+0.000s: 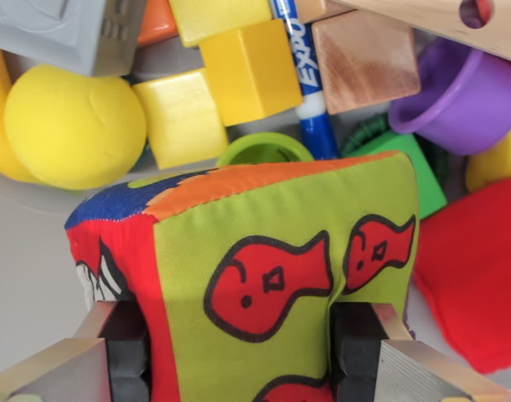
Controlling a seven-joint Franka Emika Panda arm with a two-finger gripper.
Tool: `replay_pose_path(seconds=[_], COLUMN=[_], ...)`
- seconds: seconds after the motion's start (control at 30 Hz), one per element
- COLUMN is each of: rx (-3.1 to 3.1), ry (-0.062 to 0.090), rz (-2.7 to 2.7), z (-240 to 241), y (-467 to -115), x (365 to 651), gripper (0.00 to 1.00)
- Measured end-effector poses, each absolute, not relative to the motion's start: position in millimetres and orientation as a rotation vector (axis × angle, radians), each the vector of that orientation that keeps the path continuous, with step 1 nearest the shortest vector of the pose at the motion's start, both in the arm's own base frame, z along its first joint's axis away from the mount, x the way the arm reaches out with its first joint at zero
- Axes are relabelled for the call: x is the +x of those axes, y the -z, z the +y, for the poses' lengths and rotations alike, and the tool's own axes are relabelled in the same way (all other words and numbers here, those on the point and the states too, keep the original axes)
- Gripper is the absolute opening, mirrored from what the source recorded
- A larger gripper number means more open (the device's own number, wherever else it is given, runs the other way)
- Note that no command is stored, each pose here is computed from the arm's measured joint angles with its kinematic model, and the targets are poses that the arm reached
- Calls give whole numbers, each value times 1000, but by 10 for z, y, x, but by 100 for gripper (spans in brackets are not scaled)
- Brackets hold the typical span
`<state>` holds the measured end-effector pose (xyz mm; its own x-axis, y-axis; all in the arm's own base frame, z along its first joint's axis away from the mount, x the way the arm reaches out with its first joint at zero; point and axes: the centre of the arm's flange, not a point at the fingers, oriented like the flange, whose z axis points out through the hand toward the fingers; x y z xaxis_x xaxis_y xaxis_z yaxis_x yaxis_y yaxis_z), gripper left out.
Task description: Pick an object from the bin
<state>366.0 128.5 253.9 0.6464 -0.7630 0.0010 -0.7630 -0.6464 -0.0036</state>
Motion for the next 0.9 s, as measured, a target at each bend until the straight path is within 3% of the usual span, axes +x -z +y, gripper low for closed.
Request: replay_pose_path(seconds=[0.9], rx=[-2851], ry=[8], rz=[1321], z=[1285], y=[-3606], x=[3657], gripper=[0])
